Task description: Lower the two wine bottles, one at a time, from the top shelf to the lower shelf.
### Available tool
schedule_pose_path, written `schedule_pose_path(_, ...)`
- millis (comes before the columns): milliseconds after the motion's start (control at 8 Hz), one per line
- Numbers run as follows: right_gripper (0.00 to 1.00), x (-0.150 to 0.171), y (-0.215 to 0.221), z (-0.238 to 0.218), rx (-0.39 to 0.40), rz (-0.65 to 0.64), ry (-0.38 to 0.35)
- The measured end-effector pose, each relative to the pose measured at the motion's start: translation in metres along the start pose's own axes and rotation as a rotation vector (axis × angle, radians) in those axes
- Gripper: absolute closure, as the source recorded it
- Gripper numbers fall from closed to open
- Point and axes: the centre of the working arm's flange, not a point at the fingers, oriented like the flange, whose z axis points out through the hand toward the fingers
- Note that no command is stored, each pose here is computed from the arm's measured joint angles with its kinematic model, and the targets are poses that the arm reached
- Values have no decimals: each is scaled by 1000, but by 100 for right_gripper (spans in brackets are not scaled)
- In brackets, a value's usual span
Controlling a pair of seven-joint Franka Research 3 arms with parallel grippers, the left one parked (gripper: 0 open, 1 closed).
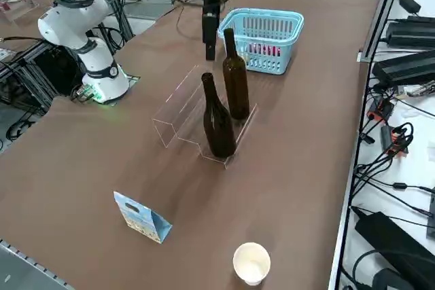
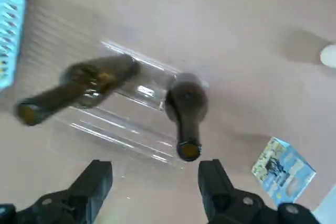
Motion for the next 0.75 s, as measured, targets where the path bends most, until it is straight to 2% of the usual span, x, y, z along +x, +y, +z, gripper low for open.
schedule_pose_path(250,0,-17,-18,-38,19,105,55)
schedule_pose_path(500,0,-25,-44,-56,26,203,54)
schedule_pose_path(750,0,-26,-65,-56,24,246,57)
